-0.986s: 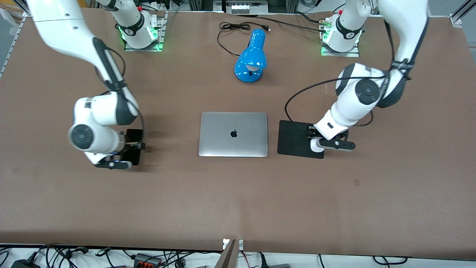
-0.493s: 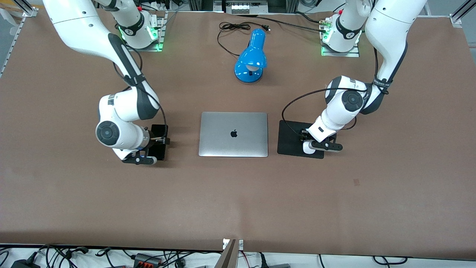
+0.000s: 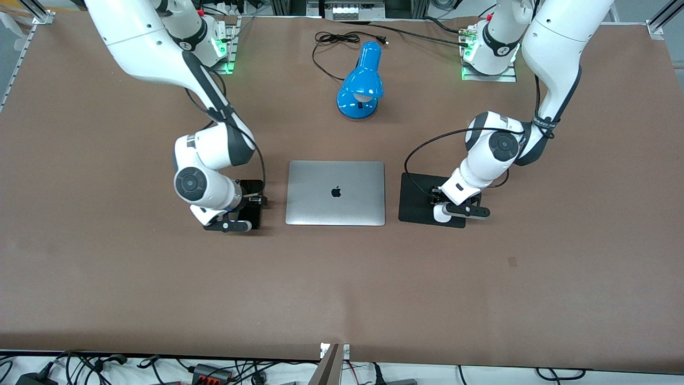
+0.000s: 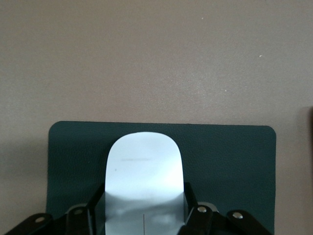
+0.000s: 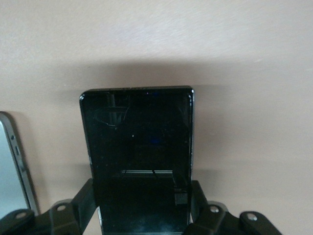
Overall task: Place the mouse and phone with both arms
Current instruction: 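Carry the phone toward the laptop while the left gripper carries the mouse, then lower the mouse onto the mouse pad and open the left gripper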
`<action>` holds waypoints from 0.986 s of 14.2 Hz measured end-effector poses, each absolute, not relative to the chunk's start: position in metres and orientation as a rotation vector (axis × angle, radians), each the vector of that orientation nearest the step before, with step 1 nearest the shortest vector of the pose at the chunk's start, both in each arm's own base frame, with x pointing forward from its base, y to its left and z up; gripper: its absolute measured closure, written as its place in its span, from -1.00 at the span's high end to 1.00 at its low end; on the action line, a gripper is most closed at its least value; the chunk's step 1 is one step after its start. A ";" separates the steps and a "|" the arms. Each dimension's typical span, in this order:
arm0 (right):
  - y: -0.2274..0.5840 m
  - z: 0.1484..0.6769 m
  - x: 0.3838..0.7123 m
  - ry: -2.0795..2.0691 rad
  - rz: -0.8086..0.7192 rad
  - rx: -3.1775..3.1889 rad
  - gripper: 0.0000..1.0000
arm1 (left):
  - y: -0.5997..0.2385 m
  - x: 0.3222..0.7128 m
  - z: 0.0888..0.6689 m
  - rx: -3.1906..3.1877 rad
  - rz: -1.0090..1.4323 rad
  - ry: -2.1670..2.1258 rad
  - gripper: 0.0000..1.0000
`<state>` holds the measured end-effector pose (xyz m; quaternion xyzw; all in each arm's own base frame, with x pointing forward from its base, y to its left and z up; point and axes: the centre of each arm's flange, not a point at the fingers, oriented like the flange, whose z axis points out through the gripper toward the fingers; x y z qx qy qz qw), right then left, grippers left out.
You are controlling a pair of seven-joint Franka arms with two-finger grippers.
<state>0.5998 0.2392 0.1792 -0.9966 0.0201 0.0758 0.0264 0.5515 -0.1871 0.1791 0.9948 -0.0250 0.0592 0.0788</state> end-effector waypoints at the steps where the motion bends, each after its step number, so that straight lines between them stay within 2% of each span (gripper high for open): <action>1: 0.247 0.176 0.596 0.071 0.237 -3.082 0.59 | -0.187 0.552 0.179 2.977 0.181 -0.074 0.52; 3: 0.261 0.176 0.590 0.058 0.239 -3.085 0.59 | -0.187 0.553 0.180 2.974 0.192 -0.072 0.89; 4: 0.265 0.176 0.589 0.046 0.238 -3.085 0.59 | -0.186 0.554 0.181 2.973 0.197 -0.070 1.00; 7: 0.272 0.176 0.586 0.027 0.237 -3.087 0.59 | -0.184 0.564 0.196 2.964 0.253 -0.060 1.00; 9: 0.274 0.176 0.585 0.012 0.235 -3.091 0.59 | -0.176 0.575 0.227 2.973 0.277 -0.049 1.00; 11: 0.274 0.176 0.584 -0.015 0.227 -3.106 0.59 | -0.165 0.588 0.268 3.014 0.189 -0.046 1.00; 12: 0.274 0.176 0.585 -0.023 0.224 -3.111 0.67 | -0.160 0.594 0.292 3.038 0.113 -0.045 1.00; 13: 0.274 0.177 0.585 -0.027 0.221 -3.112 0.89 | -0.157 0.600 0.317 3.058 0.043 -0.047 1.00; 14: 0.275 0.178 0.586 -0.029 0.216 -3.111 0.99 | -0.155 0.606 0.342 3.082 -0.016 -0.073 1.00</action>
